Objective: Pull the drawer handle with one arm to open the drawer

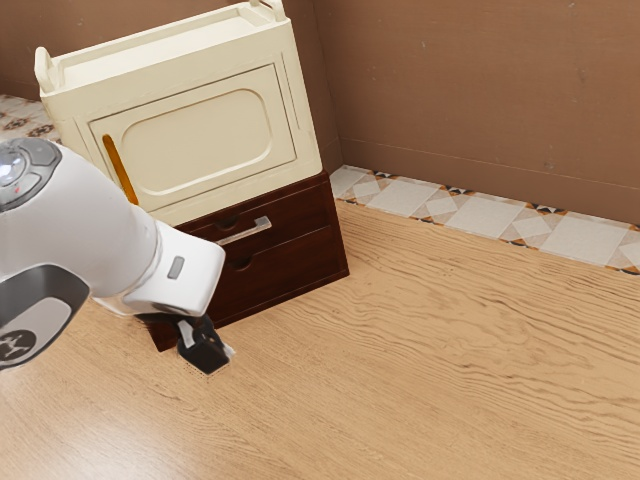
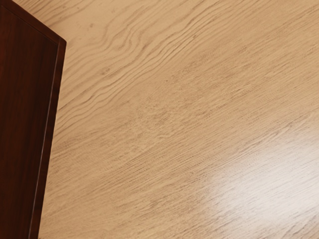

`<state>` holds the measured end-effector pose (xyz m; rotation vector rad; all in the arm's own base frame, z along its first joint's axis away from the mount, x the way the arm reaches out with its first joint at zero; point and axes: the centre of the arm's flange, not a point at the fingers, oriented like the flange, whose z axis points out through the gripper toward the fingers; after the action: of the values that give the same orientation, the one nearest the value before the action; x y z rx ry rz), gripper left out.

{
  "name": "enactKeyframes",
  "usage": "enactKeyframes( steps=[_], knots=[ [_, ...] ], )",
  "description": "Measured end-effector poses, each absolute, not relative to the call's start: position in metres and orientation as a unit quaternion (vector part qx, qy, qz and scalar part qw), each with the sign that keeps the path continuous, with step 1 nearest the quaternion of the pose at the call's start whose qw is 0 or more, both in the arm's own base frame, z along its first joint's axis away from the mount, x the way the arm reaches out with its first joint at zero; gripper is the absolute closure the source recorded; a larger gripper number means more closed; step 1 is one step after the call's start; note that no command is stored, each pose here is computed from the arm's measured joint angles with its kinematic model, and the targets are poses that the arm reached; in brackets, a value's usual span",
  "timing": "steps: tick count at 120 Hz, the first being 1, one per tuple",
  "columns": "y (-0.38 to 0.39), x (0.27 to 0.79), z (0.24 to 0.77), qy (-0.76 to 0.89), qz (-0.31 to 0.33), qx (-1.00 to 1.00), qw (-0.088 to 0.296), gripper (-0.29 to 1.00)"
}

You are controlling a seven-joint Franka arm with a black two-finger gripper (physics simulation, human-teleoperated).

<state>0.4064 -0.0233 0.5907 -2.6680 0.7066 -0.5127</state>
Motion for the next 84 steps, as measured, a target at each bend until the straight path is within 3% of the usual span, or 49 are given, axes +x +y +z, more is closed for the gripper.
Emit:
enactKeyframes(
  steps=[28, 84],
  knots=[
    [-0.006, 0.437, 0.599, 0.276, -0.193, -0.921, 0.196, 0.0],
    [0.032, 0.465, 0.578, 0.295, -0.168, -0.916, 0.214, 0.0]
  ],
)
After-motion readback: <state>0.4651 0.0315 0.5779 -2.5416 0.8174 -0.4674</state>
